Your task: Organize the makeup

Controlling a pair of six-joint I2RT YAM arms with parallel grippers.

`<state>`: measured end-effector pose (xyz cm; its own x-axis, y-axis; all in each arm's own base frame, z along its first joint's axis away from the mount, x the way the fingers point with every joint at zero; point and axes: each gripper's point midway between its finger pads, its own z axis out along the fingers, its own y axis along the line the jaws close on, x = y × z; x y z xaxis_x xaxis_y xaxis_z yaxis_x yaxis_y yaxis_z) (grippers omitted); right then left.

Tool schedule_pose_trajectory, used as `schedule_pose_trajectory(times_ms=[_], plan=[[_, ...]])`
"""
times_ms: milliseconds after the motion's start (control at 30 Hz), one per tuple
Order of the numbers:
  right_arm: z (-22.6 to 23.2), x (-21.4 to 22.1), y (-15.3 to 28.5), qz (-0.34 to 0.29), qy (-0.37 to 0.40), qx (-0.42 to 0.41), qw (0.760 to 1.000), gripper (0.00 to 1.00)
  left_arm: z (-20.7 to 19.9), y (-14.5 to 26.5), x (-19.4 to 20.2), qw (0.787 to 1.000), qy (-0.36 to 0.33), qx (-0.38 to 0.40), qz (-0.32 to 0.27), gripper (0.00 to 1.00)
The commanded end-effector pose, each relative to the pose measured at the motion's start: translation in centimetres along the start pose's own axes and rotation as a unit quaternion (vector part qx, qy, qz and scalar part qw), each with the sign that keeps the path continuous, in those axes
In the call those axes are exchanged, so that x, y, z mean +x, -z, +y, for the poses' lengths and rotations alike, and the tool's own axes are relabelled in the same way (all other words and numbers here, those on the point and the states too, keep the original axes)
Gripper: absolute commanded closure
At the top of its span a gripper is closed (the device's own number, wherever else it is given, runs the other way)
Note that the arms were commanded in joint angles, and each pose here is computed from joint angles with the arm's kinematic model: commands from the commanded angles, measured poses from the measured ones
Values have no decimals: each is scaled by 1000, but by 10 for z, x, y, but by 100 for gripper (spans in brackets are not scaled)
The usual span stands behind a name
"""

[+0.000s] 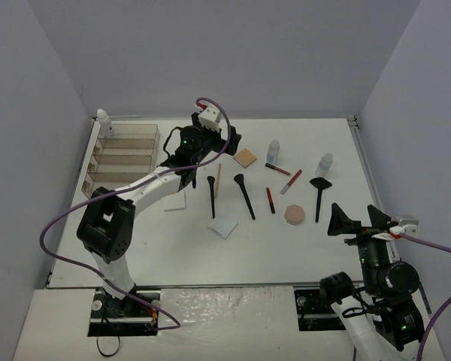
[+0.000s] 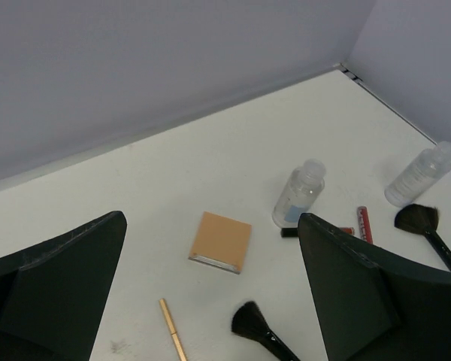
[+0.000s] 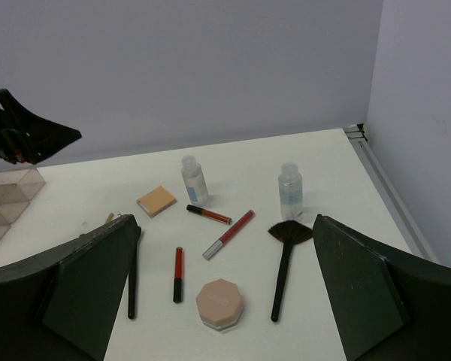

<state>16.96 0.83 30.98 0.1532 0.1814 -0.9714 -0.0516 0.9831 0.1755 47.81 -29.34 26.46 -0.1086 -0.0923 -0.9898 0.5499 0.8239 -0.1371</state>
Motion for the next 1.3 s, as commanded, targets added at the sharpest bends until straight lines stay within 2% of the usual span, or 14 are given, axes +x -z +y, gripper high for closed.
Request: schedule_pose_trajectory(times_ms=[0,267,433,1000,1267], plan=[[2,-25,-1,-43,-10,-3,999,0,-33,-28,-29,997,-23,23,-64,3],[1,-23,-1,-42,-9,2,999,0,-84,-77,8,996,-21,67,-49,10],[-1,-22,-1,-39,-10,6,999,0,-97,-101,30,995,0,84,-50,13],[-2,-20,-2,-38,-10,10,999,0,-108,-157,85,992,27,109,-63,20],[-3,-19,-2,-37,-11,13,999,0,-113,-171,85,989,40,120,-83,27]])
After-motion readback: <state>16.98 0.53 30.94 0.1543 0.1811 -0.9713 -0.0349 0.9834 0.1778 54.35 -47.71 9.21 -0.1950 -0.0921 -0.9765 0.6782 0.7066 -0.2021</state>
